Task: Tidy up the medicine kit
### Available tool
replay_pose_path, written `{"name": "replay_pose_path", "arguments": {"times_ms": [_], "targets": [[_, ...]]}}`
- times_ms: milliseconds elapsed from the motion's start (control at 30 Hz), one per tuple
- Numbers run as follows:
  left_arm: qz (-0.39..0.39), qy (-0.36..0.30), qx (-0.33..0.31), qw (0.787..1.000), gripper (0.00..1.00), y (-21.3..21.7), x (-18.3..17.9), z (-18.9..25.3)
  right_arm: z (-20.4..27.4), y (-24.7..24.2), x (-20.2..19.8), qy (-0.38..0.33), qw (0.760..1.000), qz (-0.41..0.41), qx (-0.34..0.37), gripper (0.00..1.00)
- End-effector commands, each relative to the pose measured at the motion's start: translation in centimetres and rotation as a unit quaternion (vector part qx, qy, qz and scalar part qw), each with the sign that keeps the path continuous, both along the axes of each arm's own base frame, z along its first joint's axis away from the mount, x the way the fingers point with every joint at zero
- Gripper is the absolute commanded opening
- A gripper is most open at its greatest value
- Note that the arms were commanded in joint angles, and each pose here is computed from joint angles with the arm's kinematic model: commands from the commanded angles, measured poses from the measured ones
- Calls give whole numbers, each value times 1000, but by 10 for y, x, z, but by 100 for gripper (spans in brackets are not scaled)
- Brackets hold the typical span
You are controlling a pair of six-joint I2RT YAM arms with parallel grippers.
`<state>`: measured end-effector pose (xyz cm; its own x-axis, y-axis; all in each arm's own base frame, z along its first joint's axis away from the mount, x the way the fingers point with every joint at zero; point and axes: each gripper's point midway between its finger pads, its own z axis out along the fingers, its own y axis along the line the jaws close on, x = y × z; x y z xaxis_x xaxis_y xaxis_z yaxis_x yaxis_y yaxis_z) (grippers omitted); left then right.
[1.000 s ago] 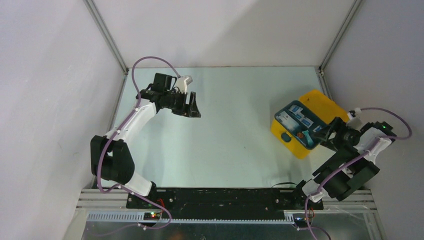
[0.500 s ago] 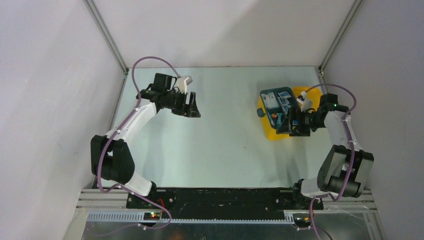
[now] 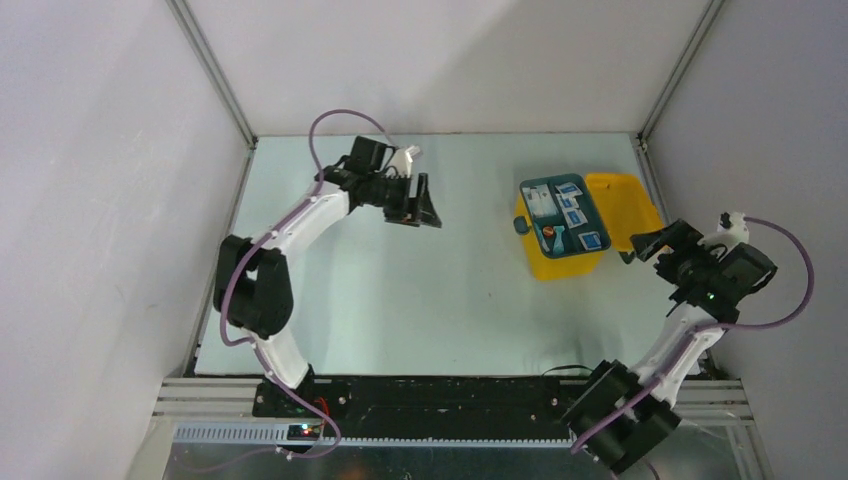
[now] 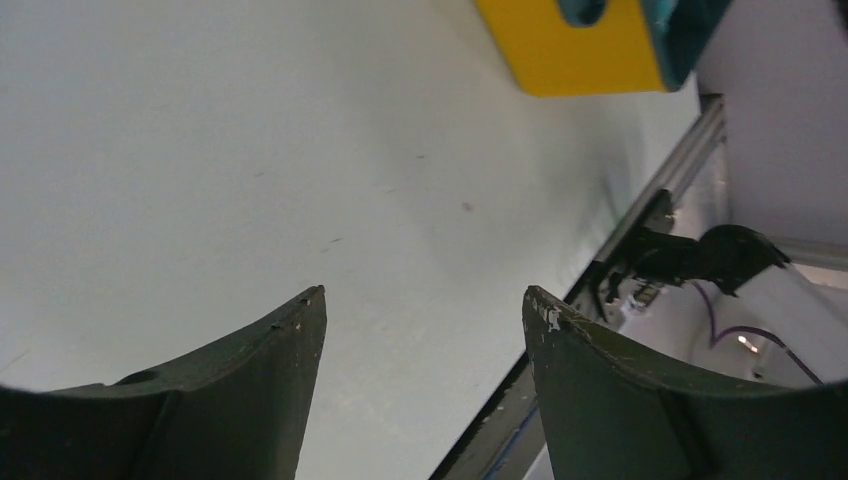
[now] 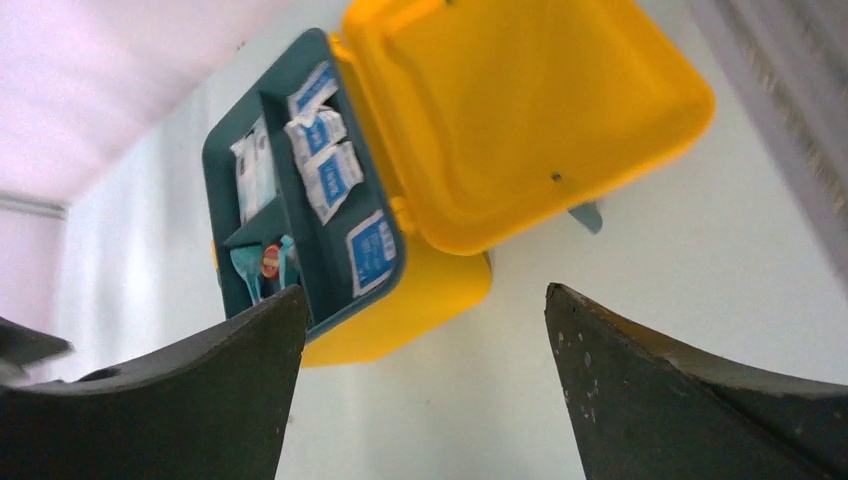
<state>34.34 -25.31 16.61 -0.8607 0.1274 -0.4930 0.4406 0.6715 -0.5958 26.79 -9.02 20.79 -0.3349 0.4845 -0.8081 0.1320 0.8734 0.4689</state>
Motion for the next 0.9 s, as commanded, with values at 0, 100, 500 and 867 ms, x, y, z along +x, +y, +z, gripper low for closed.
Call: {"name": "replay_pose_path", "arguments": {"times_ms": [0, 100, 500, 867], "targets": [[-24, 20, -62, 998, 76, -44, -5, 25, -19, -18, 17, -10, 994, -34, 102, 90], [-28, 39, -65, 997, 76, -50, -10, 16, -40, -34, 19, -6, 991, -80, 110, 91], [-37, 62, -64, 995, 76, -48, -24, 0, -65, -60, 52, -46, 982, -124, 137, 96], [-64, 67, -78, 993, 76, -49, -33, 1, -59, -50, 74, -101, 973, -42, 205, 100]]}}
